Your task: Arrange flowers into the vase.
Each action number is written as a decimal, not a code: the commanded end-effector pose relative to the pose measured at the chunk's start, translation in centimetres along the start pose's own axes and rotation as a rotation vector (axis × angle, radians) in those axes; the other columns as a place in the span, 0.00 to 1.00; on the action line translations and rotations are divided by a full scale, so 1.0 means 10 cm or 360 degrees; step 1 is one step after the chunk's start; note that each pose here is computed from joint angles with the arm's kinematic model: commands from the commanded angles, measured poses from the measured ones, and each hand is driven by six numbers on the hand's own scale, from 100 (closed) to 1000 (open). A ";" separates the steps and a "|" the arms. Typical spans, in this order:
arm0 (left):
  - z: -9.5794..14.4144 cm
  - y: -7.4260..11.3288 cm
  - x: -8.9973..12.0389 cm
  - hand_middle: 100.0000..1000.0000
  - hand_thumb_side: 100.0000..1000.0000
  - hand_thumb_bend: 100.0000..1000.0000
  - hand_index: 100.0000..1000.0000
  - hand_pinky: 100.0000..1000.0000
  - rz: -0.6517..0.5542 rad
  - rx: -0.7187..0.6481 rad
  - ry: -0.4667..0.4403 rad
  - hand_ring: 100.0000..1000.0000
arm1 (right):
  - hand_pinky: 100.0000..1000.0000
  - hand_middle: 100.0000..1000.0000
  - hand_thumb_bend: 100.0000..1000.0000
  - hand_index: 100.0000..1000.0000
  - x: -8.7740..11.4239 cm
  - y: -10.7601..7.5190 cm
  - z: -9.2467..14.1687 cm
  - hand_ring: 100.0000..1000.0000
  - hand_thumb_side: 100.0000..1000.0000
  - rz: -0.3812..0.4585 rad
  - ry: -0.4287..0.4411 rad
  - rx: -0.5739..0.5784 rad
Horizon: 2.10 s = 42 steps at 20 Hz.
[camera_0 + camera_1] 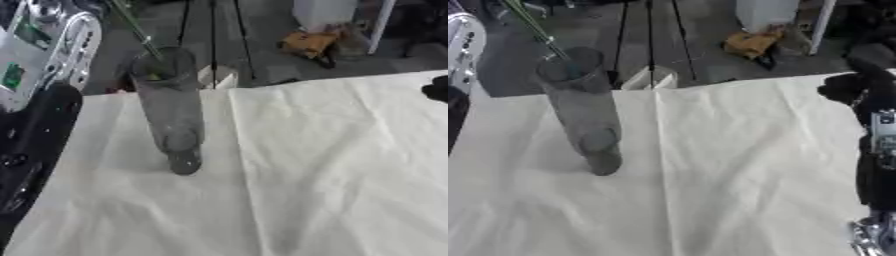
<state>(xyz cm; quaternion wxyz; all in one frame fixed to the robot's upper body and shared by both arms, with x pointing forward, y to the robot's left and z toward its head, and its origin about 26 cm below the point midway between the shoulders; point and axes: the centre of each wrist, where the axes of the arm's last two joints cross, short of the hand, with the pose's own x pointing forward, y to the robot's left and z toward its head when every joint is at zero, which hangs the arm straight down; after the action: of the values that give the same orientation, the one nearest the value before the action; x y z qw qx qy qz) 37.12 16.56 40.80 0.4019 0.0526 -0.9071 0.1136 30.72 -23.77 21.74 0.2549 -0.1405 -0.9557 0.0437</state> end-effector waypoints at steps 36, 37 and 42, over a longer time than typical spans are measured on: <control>0.04 -0.06 -0.14 0.00 0.56 0.23 0.00 0.00 -0.0196 0.0048 0.0133 0.00 | 0.69 0.57 0.00 0.81 0.06 0.00 -0.06 0.61 1.00 -0.0004 -0.0037 -0.0034; 0.04 -0.05 -0.14 0.00 0.56 0.24 0.00 0.00 -0.0207 0.0046 0.0132 0.00 | 0.69 0.57 0.00 0.81 0.06 0.00 -0.06 0.61 1.00 -0.0003 -0.0036 -0.0035; 0.05 -0.04 -0.16 0.00 0.58 0.25 0.02 0.00 -0.0248 0.0026 0.0134 0.00 | 0.69 0.57 0.00 0.81 0.06 -0.01 -0.05 0.61 1.00 0.0001 -0.0031 -0.0043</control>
<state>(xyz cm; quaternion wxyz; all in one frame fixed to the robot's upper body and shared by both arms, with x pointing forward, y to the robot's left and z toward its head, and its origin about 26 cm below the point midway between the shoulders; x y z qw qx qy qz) 38.47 15.83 38.38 0.4441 0.0809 -0.8892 0.0750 30.76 -23.47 21.78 0.2575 -0.1392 -0.9556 0.0332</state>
